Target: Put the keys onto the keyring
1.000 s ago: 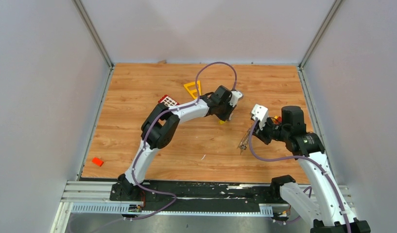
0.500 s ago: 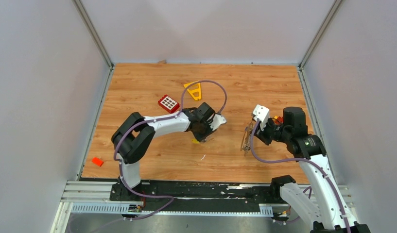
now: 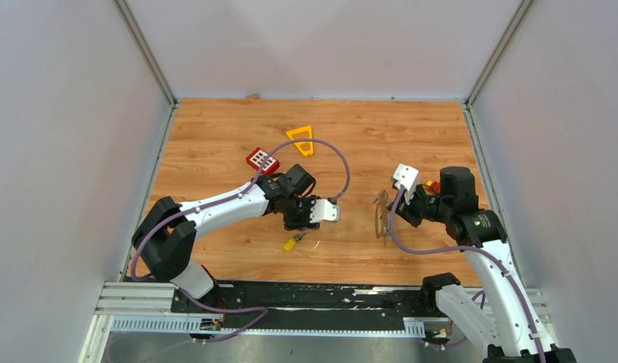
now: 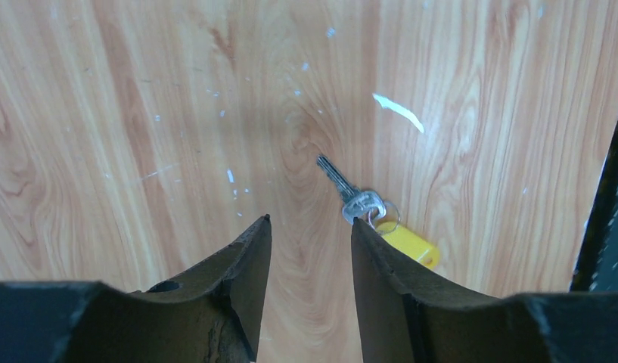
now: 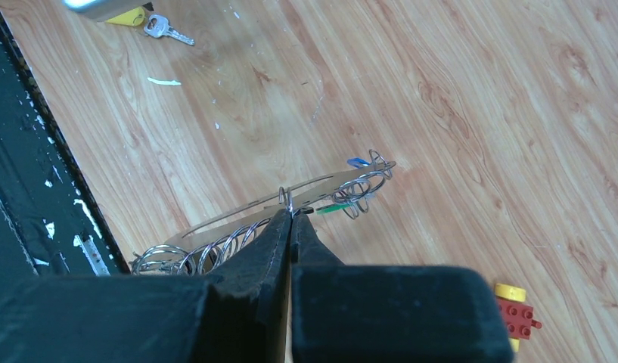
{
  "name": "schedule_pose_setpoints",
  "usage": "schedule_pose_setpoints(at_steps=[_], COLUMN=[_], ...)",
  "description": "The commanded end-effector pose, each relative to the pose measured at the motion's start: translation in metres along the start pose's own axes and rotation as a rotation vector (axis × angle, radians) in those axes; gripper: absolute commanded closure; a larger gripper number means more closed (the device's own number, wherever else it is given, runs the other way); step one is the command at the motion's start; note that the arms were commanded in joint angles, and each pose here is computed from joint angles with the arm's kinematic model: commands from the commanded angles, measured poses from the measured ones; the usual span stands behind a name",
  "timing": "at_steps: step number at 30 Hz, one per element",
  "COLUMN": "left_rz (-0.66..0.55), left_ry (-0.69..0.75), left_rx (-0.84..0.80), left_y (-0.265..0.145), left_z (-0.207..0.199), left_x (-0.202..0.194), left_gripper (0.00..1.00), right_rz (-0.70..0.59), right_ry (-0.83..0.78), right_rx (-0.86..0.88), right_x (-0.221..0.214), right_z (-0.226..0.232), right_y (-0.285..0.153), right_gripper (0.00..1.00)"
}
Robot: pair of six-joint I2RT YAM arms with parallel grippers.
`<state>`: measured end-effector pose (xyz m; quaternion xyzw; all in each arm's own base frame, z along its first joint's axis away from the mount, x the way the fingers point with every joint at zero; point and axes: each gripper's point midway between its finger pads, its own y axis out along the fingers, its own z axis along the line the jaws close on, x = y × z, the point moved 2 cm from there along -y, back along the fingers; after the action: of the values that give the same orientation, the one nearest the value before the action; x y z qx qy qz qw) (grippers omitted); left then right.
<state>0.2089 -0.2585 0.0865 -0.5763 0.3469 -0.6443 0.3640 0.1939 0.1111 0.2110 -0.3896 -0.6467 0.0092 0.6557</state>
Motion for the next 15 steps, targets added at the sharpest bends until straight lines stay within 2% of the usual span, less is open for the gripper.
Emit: schedule_pose_setpoints(at_steps=[1,6,15], left_rz=[0.05,0.062,0.022], left_ry=[0.292,0.392,0.414], left_rx=[-0.12,-0.185,-0.263], left_y=[0.001,0.007,0.014], left_z=[-0.017,-0.023,-0.037], left_x=[-0.023,-0.031,-0.03], left_gripper=[0.49,0.5,0.52], right_rz=[-0.058,-0.055,-0.048], right_ry=[-0.034,-0.037,-0.042], right_rx=[-0.006,-0.012,-0.014], right_x=[0.012,0.01,0.008], right_z=[-0.002,-0.001,0.0], right_y=[-0.001,-0.002,-0.003], right_gripper=[1.0,1.0,1.0])
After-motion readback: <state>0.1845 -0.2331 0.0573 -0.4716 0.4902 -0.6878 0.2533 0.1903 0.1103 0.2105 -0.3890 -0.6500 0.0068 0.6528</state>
